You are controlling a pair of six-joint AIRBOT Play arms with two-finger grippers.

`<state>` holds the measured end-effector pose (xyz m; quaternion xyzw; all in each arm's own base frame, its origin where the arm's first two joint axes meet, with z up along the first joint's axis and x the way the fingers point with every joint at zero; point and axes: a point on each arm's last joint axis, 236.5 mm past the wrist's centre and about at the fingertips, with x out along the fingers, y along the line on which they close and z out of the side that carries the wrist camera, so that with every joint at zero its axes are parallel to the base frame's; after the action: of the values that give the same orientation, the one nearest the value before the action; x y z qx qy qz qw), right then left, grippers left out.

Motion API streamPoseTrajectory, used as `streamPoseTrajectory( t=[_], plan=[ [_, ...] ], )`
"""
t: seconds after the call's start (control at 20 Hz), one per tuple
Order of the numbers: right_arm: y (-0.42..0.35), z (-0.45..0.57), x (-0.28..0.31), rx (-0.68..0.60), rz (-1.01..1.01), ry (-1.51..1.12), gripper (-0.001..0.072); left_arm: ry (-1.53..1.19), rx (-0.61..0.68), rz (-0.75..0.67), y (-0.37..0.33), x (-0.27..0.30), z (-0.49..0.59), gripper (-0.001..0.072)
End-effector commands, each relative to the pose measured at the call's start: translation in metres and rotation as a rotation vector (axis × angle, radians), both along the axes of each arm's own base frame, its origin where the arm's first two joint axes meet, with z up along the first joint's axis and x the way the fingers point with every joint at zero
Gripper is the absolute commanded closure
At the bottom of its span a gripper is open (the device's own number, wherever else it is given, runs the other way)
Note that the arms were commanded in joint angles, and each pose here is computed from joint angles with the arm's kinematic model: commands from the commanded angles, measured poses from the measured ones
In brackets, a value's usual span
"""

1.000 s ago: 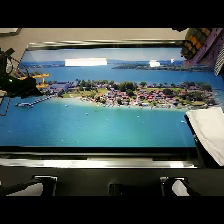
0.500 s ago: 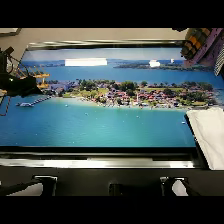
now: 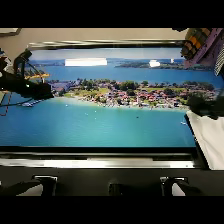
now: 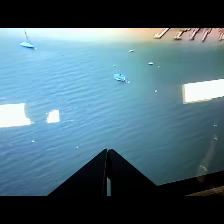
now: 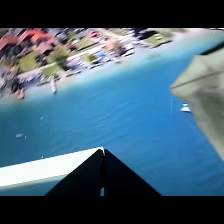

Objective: Fold the clothes and pants, and hang the long-sleeved shirts on hangers.

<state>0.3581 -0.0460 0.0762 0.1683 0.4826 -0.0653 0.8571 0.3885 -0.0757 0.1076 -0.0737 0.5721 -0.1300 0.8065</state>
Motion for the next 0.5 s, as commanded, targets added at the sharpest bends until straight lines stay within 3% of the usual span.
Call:
streamPoseTrajectory(
  t=[0.0,0.15,0.45],
  plan=[
    [0.071,-0.010,-0.017,-0.096,0.344,0.078,0.0679,-0.014,0.078,-0.001,0.010,-0.015,-0.020,0.0690],
    [0.079,-0.015,-0.025,-0.160,0.420,0.113,0.0678,-0.001,0.089,0.000,0.012,-0.021,-0.021,0.0689],
    [0.075,-0.017,-0.030,-0.172,0.419,0.140,0.0673,0.037,0.086,0.006,0.012,-0.029,-0.024,0.0688]
  ],
)
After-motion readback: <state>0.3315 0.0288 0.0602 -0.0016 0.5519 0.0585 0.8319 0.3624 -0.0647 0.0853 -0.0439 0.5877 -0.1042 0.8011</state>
